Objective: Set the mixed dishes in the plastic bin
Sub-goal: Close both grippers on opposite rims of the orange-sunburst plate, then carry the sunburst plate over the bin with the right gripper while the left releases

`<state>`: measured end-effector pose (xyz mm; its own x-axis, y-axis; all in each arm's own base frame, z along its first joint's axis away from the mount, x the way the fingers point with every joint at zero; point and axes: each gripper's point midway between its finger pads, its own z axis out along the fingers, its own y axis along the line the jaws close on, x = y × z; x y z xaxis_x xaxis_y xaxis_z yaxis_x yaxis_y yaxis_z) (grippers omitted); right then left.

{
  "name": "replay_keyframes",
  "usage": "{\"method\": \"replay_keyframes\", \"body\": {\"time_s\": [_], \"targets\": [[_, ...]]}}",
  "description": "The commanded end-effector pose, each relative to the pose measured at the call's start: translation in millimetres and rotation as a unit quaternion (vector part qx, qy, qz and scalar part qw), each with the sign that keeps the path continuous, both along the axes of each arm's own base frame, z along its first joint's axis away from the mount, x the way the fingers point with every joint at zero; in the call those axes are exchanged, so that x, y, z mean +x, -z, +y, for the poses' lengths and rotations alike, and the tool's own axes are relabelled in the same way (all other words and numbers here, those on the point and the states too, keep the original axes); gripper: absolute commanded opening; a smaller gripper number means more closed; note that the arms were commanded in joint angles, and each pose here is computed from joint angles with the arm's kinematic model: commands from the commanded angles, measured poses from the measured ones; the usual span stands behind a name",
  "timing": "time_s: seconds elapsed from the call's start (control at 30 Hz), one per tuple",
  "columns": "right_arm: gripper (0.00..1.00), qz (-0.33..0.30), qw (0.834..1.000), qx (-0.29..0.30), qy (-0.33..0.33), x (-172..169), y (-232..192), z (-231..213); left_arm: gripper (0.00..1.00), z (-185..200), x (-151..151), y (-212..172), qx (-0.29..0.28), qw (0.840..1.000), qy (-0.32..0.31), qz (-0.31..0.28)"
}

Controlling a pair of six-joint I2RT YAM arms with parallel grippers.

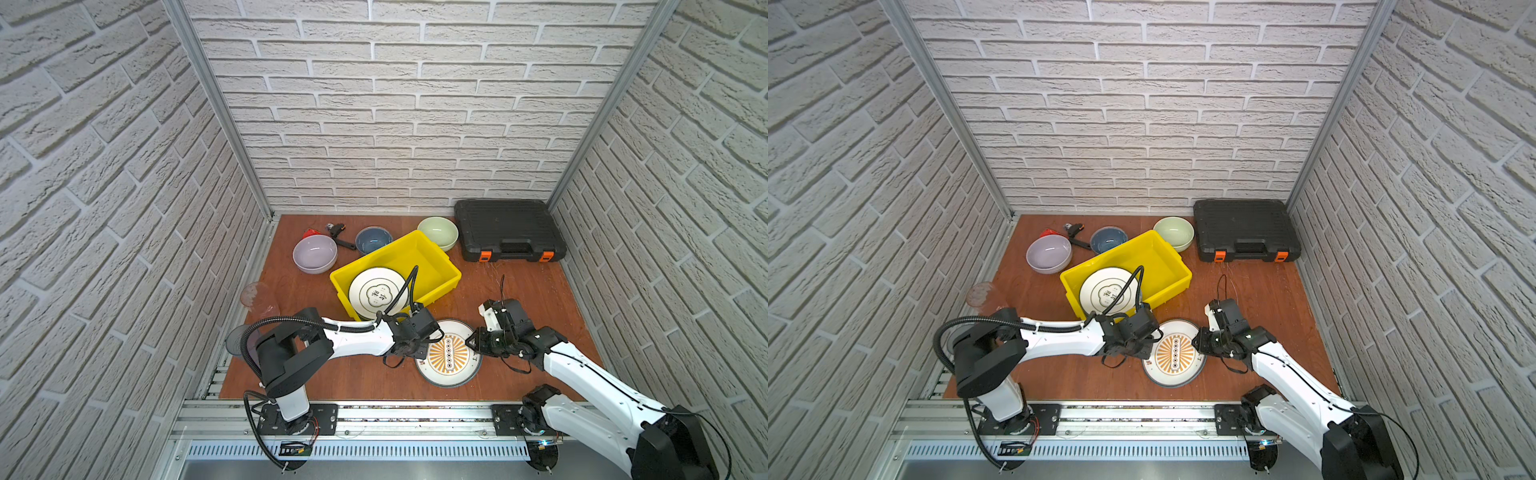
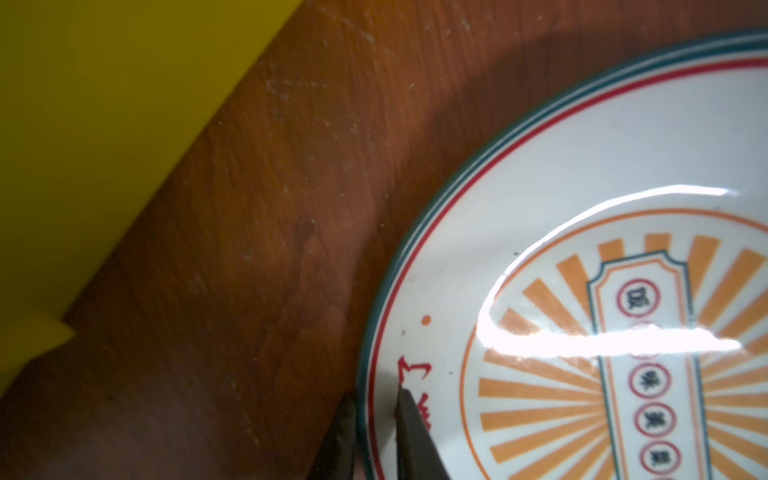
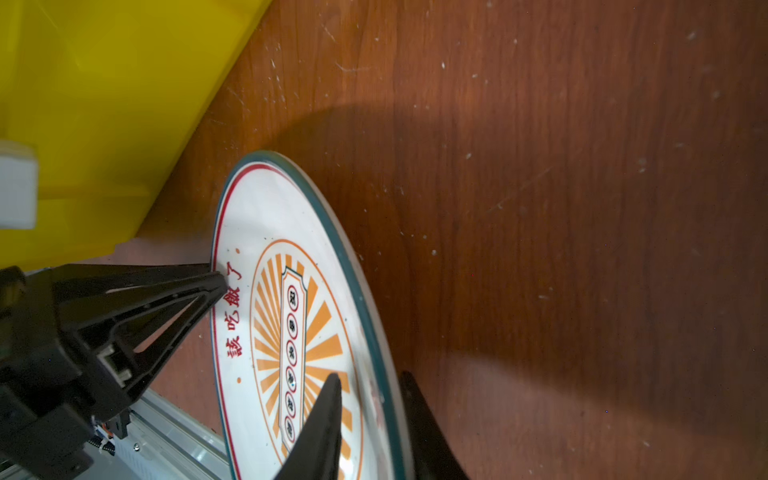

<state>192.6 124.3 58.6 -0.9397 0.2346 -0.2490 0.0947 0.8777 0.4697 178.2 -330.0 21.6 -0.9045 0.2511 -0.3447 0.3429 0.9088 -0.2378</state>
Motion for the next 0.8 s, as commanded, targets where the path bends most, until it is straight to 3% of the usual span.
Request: {"method": "replay_keyframes", "body": {"time_s": [0.0,0.37,0.57,0.77], "targets": [[0.21,-0.015,1.0,0.015,-0.006,4,-13,6,0.19,-1,-7,9,0.014,1.0,0.015,0.015],[0.07,-0.023,1.0,0.0,-0.004,6,-24,1,0.22,-7,2,-14,0.006,1.0,0.017,-0.006],[0.06,-0.034,0.999,-0.008,-0.004,8,-35,-2,0.26,-2,7,-39,0.0,1.0,0.013,-0.027],[0.06,-0.051,0.999,-0.009,-0.011,16,-52,0,0.3,-3,9,-82,-0.041,0.998,0.017,-0.041]]}}
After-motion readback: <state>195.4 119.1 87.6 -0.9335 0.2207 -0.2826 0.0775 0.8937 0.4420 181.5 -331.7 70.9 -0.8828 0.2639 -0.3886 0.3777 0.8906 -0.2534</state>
